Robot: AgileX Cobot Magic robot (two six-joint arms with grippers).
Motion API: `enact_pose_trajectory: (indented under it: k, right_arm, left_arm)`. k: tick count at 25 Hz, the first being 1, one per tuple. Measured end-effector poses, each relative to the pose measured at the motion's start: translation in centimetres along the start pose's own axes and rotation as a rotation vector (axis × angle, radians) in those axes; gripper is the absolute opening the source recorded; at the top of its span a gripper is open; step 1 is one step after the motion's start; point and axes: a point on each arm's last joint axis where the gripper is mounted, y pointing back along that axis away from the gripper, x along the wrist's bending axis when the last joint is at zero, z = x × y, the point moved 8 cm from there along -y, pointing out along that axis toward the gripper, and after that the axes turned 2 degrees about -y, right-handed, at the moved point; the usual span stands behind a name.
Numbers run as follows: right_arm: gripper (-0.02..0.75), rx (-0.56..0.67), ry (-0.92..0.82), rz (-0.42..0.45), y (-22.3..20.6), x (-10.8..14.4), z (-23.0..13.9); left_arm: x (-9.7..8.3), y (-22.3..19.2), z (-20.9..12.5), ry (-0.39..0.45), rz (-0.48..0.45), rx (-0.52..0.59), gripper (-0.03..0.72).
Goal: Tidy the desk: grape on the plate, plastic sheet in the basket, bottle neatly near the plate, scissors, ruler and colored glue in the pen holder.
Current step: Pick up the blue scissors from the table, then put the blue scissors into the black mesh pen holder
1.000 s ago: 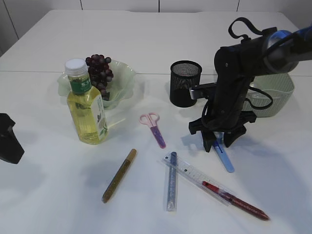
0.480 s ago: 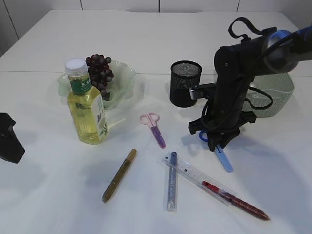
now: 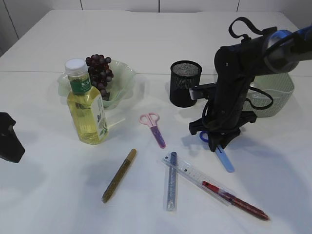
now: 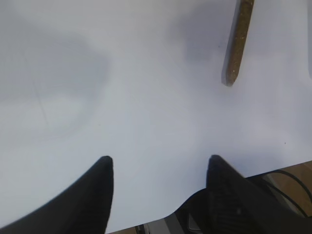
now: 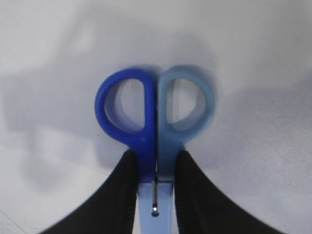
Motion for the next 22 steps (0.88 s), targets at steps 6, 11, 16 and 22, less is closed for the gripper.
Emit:
enact_pose_trajectory:
  k: [6,11,16,22]
  right_arm:
    - [0.191,-0.033,-0.006,0.022,1.7,0.3,0.3]
    - [0.191,-0.061,0.002,0.068,3.4,1.1,0.3]
    - [0.190,-0.136,0.030,0.101,6.7,1.7,1.6]
    - [0.188,-0.321,0.101,0.177,12.9,3.2,5.3]
  left_arm:
    - [0.0,0.0,0.0,0.000,0.000,0.000,0.442]
    - [0.0,0.0,0.0,0.000,0.000,0.002,0.442]
    - [0.0,0.0,0.0,0.000,0.000,0.002,0.442]
    - [0.0,0.0,0.0,0.000,0.000,0.002,0.442]
